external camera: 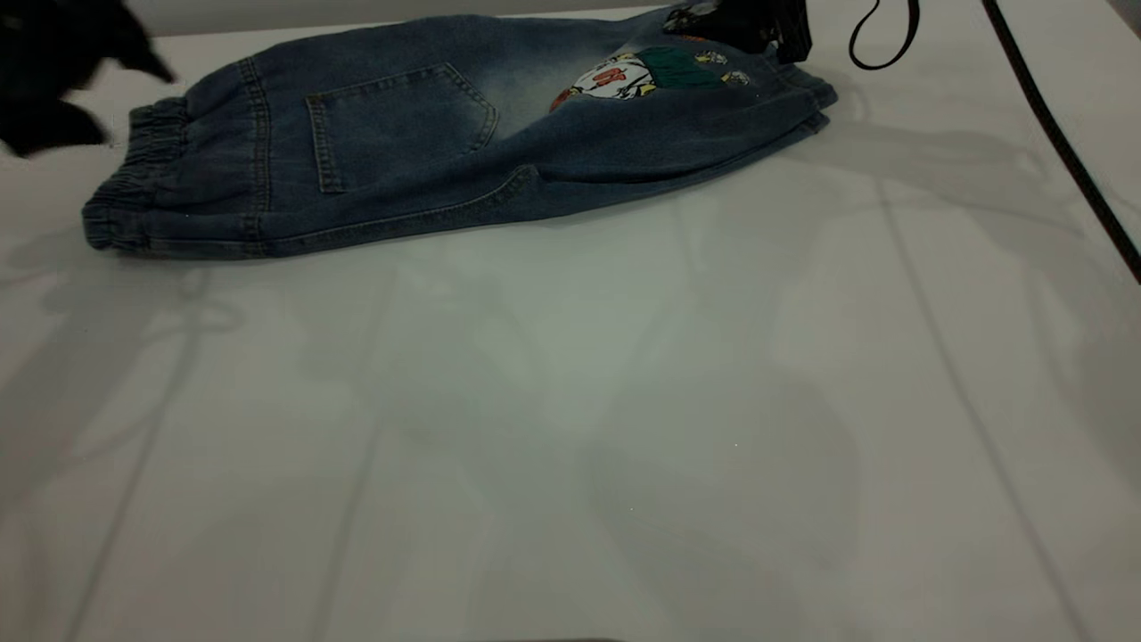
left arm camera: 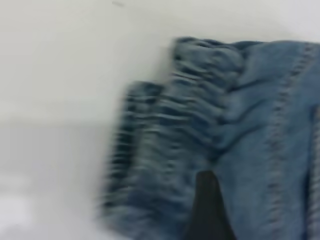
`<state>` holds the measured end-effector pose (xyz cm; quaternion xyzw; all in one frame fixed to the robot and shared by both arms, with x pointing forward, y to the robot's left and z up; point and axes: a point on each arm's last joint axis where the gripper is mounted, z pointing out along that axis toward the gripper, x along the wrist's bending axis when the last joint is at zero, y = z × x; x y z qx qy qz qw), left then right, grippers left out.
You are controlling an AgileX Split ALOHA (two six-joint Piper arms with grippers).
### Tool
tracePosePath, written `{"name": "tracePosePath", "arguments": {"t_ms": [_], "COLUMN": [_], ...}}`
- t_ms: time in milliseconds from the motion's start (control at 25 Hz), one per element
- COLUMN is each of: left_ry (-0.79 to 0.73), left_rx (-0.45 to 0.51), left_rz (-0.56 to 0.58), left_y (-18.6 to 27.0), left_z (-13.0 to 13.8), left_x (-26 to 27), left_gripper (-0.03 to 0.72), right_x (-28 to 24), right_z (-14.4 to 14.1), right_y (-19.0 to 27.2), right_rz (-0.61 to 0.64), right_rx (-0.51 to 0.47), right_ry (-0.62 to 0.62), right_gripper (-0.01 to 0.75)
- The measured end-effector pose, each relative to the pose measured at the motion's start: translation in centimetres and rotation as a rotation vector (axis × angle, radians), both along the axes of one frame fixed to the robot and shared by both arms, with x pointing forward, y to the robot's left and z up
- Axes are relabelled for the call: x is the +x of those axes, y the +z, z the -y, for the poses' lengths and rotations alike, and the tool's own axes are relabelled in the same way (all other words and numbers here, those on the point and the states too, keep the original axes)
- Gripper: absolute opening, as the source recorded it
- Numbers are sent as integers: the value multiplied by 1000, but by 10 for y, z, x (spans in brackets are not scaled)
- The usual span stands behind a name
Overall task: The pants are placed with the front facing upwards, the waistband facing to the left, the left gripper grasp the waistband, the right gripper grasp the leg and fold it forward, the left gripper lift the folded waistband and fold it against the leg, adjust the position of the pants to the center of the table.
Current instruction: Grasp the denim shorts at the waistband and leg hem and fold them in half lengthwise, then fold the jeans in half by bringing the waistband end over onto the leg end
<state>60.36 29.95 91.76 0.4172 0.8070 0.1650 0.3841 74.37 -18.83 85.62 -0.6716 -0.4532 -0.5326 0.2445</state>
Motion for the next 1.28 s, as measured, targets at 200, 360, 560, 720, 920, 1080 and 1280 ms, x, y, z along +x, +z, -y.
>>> {"name": "tracePosePath", "arguments": {"t_ms": [200, 360, 560, 720, 920, 1080, 1280], "left_ry": [31, 5, -142, -194, -169, -177, -157], "left_rx": [126, 231, 393, 352, 199, 90, -46], "left_rz": [-137, -280, -466, -522, -484, -462, -397], "left_y": [24, 19, 13, 10, 5, -1, -9], "left_z": [-16, -22, -26, -25, -37, -51, -71], "left_x": [-20, -31, -45, -51, -47, -43, -41], "left_gripper": [475, 463, 461, 461, 461, 461, 461], "right_x": [-13, -21, -22, -22, -24, -24, -25], "right_z": [-22, -43, -47, -47, -48, -48, -48], "right_y": [-6, -10, -10, -10, -8, -8, -8], "right_rz": [22, 31, 33, 32, 32, 32, 32], "right_rx": [-147, -199, -204, -201, -186, -185, -182], "right_ry": [159, 223, 230, 234, 256, 259, 263], "right_gripper": [491, 491, 491, 491, 491, 491, 491]}}
